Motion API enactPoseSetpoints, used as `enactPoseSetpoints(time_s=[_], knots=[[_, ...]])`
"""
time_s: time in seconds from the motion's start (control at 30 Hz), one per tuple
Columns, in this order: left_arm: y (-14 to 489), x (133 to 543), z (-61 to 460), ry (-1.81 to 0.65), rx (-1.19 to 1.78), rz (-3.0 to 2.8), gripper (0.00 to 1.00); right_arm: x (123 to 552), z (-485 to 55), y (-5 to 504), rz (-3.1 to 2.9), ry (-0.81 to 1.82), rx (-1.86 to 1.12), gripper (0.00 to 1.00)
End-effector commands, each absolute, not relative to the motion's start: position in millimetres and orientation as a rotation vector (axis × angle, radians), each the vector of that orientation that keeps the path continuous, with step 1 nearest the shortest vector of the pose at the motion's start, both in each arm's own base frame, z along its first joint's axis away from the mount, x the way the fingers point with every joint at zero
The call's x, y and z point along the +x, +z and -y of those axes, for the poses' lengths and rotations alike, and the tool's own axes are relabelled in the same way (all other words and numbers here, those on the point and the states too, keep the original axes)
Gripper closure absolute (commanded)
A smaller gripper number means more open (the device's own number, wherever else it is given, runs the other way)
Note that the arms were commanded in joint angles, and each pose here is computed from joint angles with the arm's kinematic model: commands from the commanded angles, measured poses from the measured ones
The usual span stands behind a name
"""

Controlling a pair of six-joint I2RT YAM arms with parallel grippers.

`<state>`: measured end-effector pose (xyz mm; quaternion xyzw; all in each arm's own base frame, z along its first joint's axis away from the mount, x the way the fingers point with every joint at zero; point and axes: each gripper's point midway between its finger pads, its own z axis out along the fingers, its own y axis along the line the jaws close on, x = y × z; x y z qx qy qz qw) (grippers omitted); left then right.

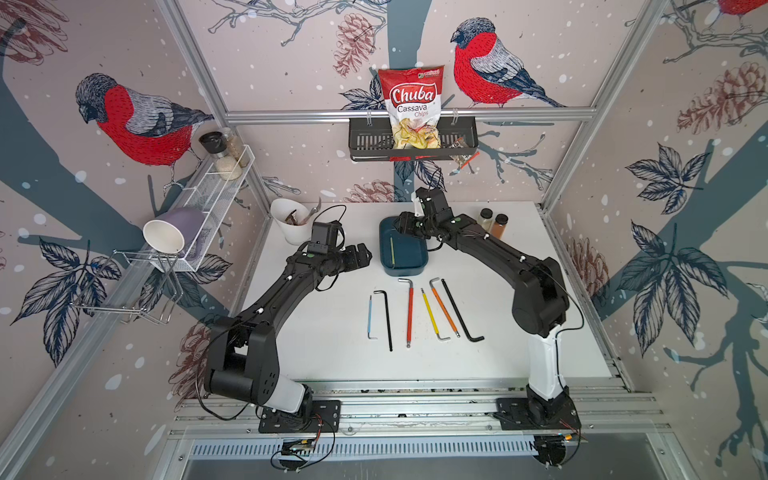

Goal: Put the hex key on the desktop into the storage box
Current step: Place the Allen key in the storage box, then pick up the Allen key from the center of the board.

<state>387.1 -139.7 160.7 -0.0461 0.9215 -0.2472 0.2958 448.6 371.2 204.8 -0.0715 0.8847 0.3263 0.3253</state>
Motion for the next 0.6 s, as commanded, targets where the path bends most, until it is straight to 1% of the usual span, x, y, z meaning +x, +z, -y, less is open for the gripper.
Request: enactPoseSetpoints(time_s=[0.0,0.27,0.47,0.57], knots=[[168.4,388.3,146.6,-0.680,-0.078,-2.421,0.04,431.0,-354.7,215.5,-2.269,0.799,-0.244,0.43],[154.6,386.6,156.8,-0.731,-0.017,-2.462,0.04,367.7,-281.2,184.0,-2.312,0.605,-0.220,0.41],[149.8,392.2,153.7,-0.687,-0.018,-2.482,0.04,331.4,-244.0,139.8,-2.431,0.449,-0.252,0.41],[145.6,388.6,150.8,-0.676,-0.037,-2.490,0.04,317.4,-229.8,117.1,-2.492,0.386,-0.268,0.41]])
